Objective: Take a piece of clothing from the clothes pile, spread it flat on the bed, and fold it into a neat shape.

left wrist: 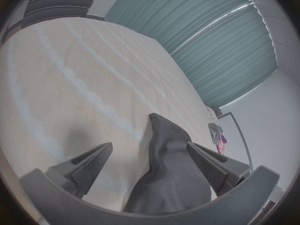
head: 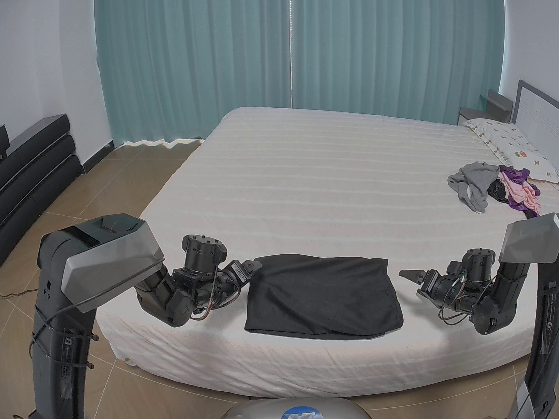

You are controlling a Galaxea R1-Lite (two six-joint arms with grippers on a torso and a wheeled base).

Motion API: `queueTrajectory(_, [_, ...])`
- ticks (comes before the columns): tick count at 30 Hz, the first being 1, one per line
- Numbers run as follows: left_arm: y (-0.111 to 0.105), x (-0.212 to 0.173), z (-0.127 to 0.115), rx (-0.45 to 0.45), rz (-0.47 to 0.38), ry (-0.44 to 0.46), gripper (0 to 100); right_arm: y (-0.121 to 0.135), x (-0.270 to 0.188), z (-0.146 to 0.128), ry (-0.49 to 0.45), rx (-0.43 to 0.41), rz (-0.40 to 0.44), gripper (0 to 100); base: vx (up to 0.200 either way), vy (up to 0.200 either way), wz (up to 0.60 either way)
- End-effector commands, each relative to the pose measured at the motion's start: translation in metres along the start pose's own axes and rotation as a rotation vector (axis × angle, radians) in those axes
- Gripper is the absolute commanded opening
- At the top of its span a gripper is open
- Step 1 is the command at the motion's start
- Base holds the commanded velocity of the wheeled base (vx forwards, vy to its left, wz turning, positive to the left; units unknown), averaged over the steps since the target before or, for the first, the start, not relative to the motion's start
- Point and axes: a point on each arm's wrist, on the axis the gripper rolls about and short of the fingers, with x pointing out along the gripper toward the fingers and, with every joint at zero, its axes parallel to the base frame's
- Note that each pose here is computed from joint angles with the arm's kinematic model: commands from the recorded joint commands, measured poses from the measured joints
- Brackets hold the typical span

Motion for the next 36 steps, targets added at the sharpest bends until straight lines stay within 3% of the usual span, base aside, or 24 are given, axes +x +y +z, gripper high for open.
queueTrajectory(1, [0.003,-0.012,0.003,-0.009,0.014,-0.003,100,-0.001,0.001,-0.004,0.012,0.0,-0.001,100,0.0,0.0,0.0])
queueTrajectory(4, [0.006,-0.029,0.0,-0.045,0.048,-0.024,100,0.0,0.003,-0.006,0.018,-0.014,-0.002,100,0.0,0.0,0.0])
queueTrajectory(8, [0.006,-0.056,-0.001,-0.043,0.039,-0.166,100,0.009,0.001,0.0,-0.009,-0.046,0.02,100,0.0,0.0,0.0])
queueTrajectory(14, [-0.003,-0.111,0.014,0.044,-0.007,-0.294,100,0.03,-0.007,0.011,-0.062,-0.083,0.052,100,0.0,0.0,0.0])
queueTrajectory(15, [-0.011,-0.137,0.024,0.08,-0.024,-0.358,100,0.036,-0.013,0.014,-0.075,-0.09,0.059,100,0.0,0.0,0.0])
queueTrajectory(17, [-0.015,-0.148,0.026,0.096,-0.035,-0.377,100,0.039,-0.016,0.015,-0.088,-0.094,0.057,100,0.0,0.0,0.0])
queueTrajectory(18, [-0.023,-0.174,0.03,0.121,-0.062,-0.417,100,0.051,-0.032,0.024,-0.153,-0.115,0.047,100,0.0,0.0,0.0])
queueTrajectory(24, [-0.026,-0.249,0.026,0.134,-0.143,-0.517,100,0.079,-0.111,0.033,-0.295,-0.225,0.066,100,0.0,0.0,0.0])
queueTrajectory(27, [-0.026,-0.285,0.021,0.195,-0.166,-0.597,100,0.092,-0.155,0.032,-0.384,-0.268,0.092,100,0.0,0.0,0.0])
queueTrajectory(33, [-0.012,-0.348,0.002,0.359,-0.127,-0.775,100,0.107,-0.221,0.006,-0.493,-0.366,0.141,100,0.0,0.0,0.0])
queueTrajectory(36, [-0.002,-0.368,-0.007,0.39,-0.085,-0.831,100,0.106,-0.238,-0.008,-0.506,-0.41,0.145,100,0.0,0.0,0.0])
